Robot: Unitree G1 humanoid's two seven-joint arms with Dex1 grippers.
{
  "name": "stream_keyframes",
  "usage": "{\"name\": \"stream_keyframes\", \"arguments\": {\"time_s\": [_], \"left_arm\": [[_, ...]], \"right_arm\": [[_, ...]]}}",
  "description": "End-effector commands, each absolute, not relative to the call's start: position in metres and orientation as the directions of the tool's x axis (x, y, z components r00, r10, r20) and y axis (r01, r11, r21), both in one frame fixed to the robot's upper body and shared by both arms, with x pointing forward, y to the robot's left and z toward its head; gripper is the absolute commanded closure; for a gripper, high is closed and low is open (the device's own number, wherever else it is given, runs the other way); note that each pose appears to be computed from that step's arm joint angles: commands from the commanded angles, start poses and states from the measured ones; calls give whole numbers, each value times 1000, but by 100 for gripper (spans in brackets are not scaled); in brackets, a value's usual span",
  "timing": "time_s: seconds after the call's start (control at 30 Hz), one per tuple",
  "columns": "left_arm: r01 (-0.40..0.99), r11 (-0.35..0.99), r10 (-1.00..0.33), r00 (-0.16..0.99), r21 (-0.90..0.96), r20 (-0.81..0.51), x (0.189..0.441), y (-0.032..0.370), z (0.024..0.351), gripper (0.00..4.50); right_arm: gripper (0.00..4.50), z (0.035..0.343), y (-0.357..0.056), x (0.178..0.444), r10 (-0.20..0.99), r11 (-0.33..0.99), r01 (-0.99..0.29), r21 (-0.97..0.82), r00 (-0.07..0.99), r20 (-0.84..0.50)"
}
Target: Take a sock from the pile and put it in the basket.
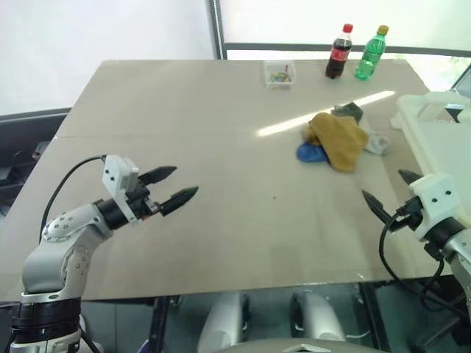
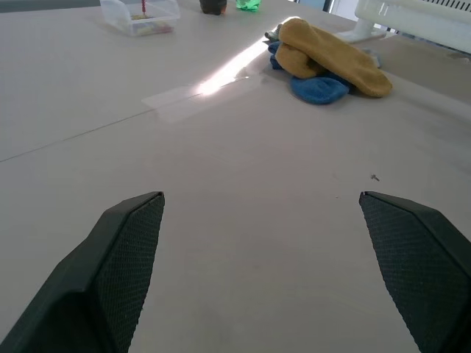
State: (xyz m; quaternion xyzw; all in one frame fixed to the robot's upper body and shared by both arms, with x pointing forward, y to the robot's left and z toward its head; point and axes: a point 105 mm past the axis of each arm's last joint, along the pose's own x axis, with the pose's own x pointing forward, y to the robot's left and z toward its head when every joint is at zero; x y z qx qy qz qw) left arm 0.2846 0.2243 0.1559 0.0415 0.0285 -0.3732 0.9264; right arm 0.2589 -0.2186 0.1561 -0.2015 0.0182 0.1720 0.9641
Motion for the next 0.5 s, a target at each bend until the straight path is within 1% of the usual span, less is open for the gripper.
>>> {"name": "stream_keyframes", "arguments": {"time_s": [0.03, 0.17, 0.27, 0.37, 0.43, 0.5], "left_arm": [[699, 710, -698, 715, 90, -44, 281, 221, 170, 0], [704, 703, -705, 708, 99, -32, 280, 218, 174, 0], [711, 693, -712, 701, 118, -46, 280, 217, 172, 0], [722, 679, -723, 689, 135, -50, 280, 214, 172, 0], [735, 660, -736, 674, 155, -62, 279, 209, 172, 0], [767, 619, -771, 634, 167, -56, 275, 199, 176, 0]], "right_arm": [[2, 162, -217, 261, 330, 857, -337, -390, 940, -88], [2, 156, -220, 267, 250, 861, -282, -423, 960, -130], [2, 151, -219, 268, 243, 866, -290, -406, 956, -164], [2, 146, -221, 269, 213, 892, -271, -362, 958, -192], [2, 143, -224, 273, 178, 909, -240, -340, 963, -204], [2, 142, -220, 281, 179, 912, -240, -333, 963, -203]]}}
